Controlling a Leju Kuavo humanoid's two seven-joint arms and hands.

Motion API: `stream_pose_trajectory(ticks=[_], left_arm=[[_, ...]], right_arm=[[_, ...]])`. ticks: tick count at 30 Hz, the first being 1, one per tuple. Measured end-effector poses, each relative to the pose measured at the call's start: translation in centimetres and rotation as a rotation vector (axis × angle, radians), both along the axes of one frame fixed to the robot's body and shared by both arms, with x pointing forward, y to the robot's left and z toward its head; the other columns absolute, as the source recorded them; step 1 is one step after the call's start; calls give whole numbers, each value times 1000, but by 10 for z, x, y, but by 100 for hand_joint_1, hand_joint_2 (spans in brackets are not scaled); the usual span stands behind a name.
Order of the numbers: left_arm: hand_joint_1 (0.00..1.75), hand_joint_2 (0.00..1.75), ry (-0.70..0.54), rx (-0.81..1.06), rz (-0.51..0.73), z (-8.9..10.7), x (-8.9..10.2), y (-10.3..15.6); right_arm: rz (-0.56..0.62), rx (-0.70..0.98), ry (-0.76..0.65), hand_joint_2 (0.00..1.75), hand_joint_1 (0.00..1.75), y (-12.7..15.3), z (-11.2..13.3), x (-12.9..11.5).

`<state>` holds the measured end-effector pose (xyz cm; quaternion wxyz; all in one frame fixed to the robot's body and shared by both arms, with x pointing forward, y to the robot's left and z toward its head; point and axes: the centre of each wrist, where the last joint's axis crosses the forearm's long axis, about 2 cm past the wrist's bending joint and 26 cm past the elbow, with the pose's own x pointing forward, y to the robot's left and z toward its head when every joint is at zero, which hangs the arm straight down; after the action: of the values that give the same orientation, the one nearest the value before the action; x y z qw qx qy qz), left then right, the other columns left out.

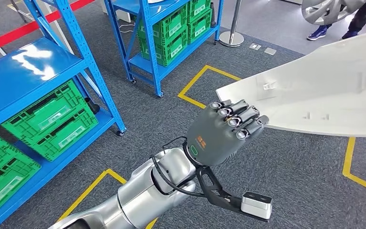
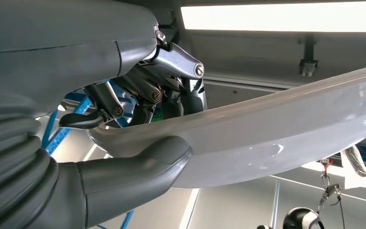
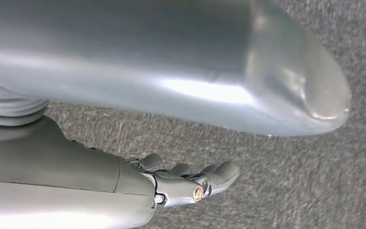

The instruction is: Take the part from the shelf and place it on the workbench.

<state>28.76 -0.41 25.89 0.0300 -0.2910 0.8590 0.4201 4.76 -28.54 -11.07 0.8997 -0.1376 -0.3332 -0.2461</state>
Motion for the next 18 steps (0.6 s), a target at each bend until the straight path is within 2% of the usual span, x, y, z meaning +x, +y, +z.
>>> stream_pose_trajectory(ticks=[9,18], left_arm=[[175,175,2,9,11,-5,3,5],[175,175,-10,-5,6,0,2,2]], right_arm=[[7,3,4,0,0,0,0,1],[16,10,20,0,0,0,0,0]])
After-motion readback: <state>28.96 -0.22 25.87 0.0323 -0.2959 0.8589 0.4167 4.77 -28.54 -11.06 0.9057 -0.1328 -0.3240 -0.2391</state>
